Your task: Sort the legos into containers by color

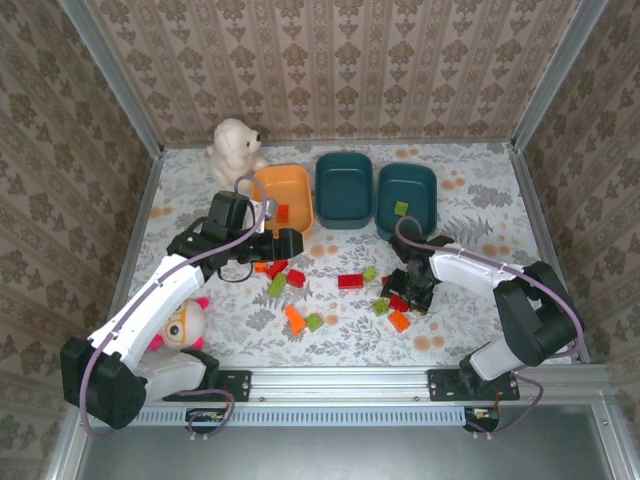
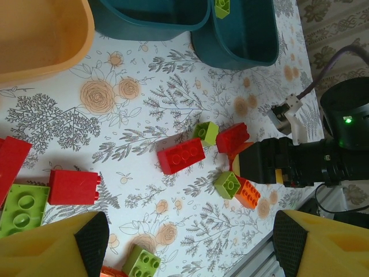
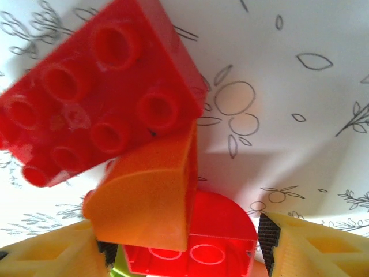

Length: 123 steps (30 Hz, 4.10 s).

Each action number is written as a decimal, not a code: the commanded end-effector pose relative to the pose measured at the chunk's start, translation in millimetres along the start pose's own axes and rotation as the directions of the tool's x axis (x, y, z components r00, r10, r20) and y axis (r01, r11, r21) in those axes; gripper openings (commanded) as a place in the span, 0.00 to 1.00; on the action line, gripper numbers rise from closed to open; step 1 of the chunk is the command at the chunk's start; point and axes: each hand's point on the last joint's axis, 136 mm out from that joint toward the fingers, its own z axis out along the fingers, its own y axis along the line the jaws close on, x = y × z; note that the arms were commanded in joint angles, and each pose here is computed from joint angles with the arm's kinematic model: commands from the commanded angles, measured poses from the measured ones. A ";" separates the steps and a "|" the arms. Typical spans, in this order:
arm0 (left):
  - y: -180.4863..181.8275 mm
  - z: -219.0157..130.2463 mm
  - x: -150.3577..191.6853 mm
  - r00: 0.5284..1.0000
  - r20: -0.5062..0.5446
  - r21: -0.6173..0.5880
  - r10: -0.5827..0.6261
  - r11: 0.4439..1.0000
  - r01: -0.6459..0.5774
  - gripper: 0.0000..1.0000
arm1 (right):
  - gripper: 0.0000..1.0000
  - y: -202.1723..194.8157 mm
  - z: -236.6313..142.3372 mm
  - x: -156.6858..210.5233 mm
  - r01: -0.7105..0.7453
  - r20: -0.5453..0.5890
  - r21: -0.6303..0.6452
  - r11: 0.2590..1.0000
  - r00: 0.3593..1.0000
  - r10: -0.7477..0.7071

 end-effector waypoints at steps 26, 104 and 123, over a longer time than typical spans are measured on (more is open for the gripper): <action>11.8 -27.5 -57.9 0.973 0.207 -0.071 -0.103 0.990 0.120 0.78 | 0.43 162.0 -134.5 -78.4 0.357 0.385 -0.117 0.927 0.876 -0.289; 199.9 68.1 21.0 0.958 -0.173 -0.628 -0.229 0.775 0.071 0.37 | 0.68 187.6 -189.4 -15.3 0.709 0.677 -0.357 0.608 0.645 -0.355; 116.7 34.0 -83.3 0.998 -0.028 -0.569 -0.056 0.822 0.030 0.28 | 0.68 181.0 -206.1 -20.3 0.702 0.693 -0.334 0.629 0.635 -0.340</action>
